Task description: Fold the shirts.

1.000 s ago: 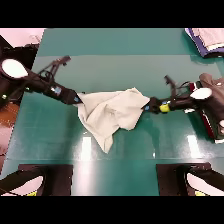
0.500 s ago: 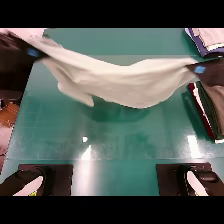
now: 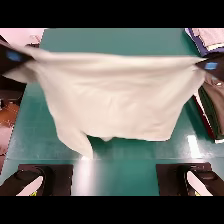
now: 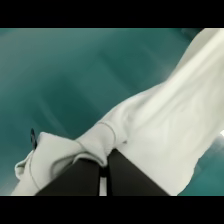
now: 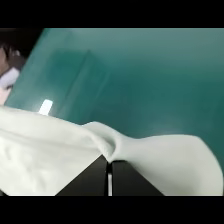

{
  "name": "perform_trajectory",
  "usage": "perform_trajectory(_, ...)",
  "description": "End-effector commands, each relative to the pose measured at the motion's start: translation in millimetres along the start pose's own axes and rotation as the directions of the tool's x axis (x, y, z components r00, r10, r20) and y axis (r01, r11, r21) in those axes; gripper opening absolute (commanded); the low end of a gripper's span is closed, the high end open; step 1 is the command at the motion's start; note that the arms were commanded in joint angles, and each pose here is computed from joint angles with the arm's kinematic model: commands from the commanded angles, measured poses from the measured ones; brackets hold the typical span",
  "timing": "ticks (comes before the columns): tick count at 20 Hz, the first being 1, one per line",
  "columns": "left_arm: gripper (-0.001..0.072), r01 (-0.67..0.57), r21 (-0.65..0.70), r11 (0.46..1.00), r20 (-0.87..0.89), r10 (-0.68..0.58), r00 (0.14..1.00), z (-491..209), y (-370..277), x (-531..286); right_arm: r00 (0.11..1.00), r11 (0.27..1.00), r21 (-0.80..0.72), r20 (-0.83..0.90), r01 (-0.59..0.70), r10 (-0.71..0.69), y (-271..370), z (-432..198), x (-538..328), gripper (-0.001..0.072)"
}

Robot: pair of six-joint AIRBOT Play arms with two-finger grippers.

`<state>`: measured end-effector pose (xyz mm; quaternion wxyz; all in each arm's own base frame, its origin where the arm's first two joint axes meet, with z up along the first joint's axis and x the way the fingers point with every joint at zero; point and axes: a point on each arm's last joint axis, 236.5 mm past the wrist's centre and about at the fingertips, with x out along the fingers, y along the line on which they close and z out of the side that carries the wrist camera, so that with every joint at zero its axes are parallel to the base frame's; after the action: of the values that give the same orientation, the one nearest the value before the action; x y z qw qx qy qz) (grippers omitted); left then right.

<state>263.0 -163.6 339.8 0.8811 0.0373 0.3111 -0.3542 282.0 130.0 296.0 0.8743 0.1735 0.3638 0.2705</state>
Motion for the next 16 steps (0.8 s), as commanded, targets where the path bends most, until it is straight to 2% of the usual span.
perform_trajectory(1,0.0026,0.032,-0.121,0.992,-0.178,-0.053,0.983,-65.7,24.5,67.1,0.97,0.993,0.114,-0.238,-0.019,0.046,-30.1,-31.9,71.7,0.0014)
perform_trajectory(4,0.0026,-0.008,-0.195,0.981,-0.236,-0.039,0.971,-125.4,57.6,132.0,0.922,0.976,0.219,-0.382,0.016,0.071,-71.7,-69.5,149.6,0.0015)
perform_trajectory(9,0.0027,-0.138,-0.234,0.962,-0.27,0.072,0.96,-156.3,121.8,201.5,0.952,0.947,0.307,-0.307,0.096,0.003,-134.7,-57.1,228.4,0.0019)
perform_trajectory(10,0.0079,-0.148,-0.241,0.959,-0.266,0.081,0.961,-154.1,129.8,211.0,0.956,0.951,0.295,-0.294,0.092,-0.002,-138.5,-49.3,233.1,0.0101)
perform_trajectory(11,0.0358,-0.159,-0.261,0.952,-0.262,0.089,0.961,-150.0,137.3,219.3,0.958,0.953,0.291,-0.286,0.088,-0.001,-140.7,-40.3,235.3,0.038)
perform_trajectory(12,0.053,-0.169,-0.287,0.943,-0.264,0.092,0.96,-145.8,144.3,222.6,0.959,0.955,0.286,-0.285,0.082,0.003,-141.2,-32.2,232.7,0.0481)
perform_trajectory(14,0.053,-0.188,-0.304,0.934,-0.271,0.104,0.957,-137.5,160.1,212.5,0.962,0.965,0.254,-0.274,0.064,0.009,-136.9,-16.0,215.4,0.0478)
perform_trajectory(15,0.053,-0.202,-0.321,0.925,-0.281,0.111,0.953,-136.4,170.2,200.0,0.964,0.974,0.22,-0.264,0.052,0.008,-133.6,-9.5,202.3,0.0433)
perform_trajectory(16,0.053,-0.217,-0.344,0.913,-0.305,0.11,0.946,-141.4,179.8,186.6,0.966,0.979,0.199,-0.258,0.047,0.007,-131.0,-6.2,189.2,0.0428)
